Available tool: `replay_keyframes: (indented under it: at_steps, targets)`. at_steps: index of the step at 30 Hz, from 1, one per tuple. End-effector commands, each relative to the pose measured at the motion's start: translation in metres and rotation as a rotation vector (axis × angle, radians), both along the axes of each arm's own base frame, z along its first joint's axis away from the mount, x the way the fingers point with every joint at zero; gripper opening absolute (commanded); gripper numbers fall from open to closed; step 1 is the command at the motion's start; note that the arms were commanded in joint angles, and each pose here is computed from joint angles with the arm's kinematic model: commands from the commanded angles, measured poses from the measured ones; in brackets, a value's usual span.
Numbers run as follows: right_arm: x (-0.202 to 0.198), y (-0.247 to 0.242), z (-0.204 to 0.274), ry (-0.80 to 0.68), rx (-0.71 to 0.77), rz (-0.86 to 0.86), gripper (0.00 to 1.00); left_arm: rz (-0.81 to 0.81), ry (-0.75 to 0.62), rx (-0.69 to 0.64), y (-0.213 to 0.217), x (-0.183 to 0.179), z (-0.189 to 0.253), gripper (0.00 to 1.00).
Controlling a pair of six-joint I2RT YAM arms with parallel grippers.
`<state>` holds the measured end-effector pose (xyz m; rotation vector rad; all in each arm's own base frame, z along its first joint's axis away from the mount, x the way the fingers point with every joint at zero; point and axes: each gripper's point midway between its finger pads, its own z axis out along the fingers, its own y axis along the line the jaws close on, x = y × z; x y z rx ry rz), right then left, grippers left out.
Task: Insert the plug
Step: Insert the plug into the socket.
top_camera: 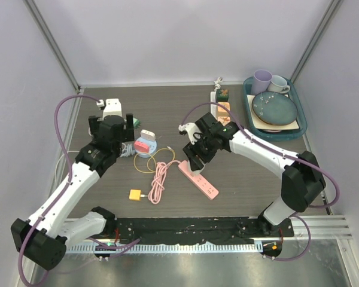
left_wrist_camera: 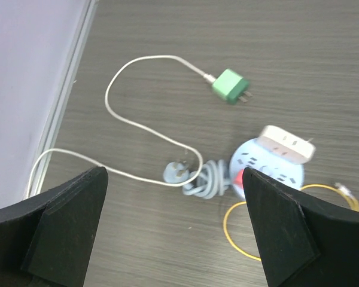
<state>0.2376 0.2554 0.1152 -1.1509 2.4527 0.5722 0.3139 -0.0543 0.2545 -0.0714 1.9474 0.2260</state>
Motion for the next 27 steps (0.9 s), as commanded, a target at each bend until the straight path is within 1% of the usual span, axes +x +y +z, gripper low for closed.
replay_keyframes:
  at_steps: [1,4,9,15,27]
  targets:
    - [-0.002,0.02,0.012,-0.033,0.041,0.075,0.01,0.063,-0.014,-0.024,0.016,0.003,-0.003,1.0]
    - [-0.004,0.023,0.004,-0.025,0.029,0.077,0.01,0.092,-0.039,0.011,0.026,0.0,0.0,1.0]
    - [-0.007,0.023,-0.003,-0.011,0.019,0.078,0.01,0.101,-0.068,0.016,0.03,-0.002,0.006,1.0]
    - [-0.004,0.015,-0.009,-0.032,-0.017,0.057,0.01,0.092,-0.063,0.019,0.029,-0.002,0.004,1.0]
    - [-0.001,0.017,-0.019,-0.043,-0.008,0.045,0.01,0.073,-0.054,0.021,0.026,-0.001,0.002,1.0]
